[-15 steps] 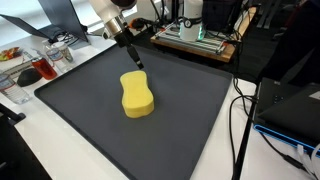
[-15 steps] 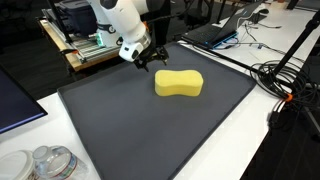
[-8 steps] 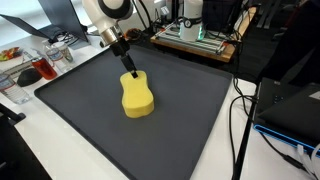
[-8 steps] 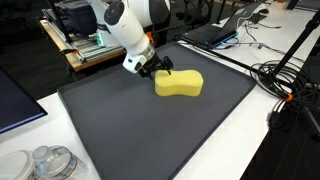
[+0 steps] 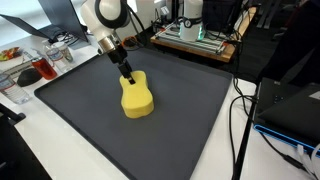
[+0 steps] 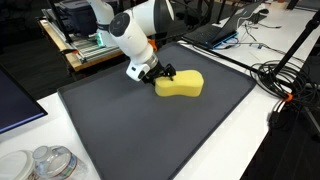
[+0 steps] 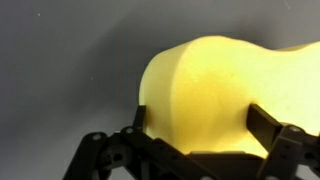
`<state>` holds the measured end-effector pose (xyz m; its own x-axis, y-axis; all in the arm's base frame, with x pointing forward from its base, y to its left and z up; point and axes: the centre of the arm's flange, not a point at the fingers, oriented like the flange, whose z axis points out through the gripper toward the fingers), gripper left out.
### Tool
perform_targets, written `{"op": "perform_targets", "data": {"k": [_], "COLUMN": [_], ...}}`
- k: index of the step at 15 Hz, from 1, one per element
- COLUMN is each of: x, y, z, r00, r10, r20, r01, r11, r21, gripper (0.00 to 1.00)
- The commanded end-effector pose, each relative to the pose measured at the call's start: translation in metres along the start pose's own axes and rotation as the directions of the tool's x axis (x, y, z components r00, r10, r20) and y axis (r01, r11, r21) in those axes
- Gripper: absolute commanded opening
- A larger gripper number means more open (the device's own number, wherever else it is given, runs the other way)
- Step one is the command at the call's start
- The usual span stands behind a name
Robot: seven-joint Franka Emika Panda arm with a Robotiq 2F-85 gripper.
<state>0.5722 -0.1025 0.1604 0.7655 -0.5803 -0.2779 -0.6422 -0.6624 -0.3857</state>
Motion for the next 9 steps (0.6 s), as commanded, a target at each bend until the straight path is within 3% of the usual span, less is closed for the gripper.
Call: {"op": "perform_targets", "data": {"k": [1,2,4,9], "x": [0.016,0.016,0.018,0.016], "y": [-0.002,-0.002,-0.004,-0.012], "z": [0.011,0.013,0.015,0.006], "r00": [0.999,0.999,0.999,0.999], "r10": [0.033,0.034,0.037,0.029], "r20": [0.002,0.005,0.010,0.015], "r01": [-0.033,-0.034,-0.037,-0.029], "r11": [0.999,0.999,0.999,1.000], "r21": [-0.004,-0.007,-0.013,-0.002], "gripper": [1.00,1.00,0.74,0.40]}}
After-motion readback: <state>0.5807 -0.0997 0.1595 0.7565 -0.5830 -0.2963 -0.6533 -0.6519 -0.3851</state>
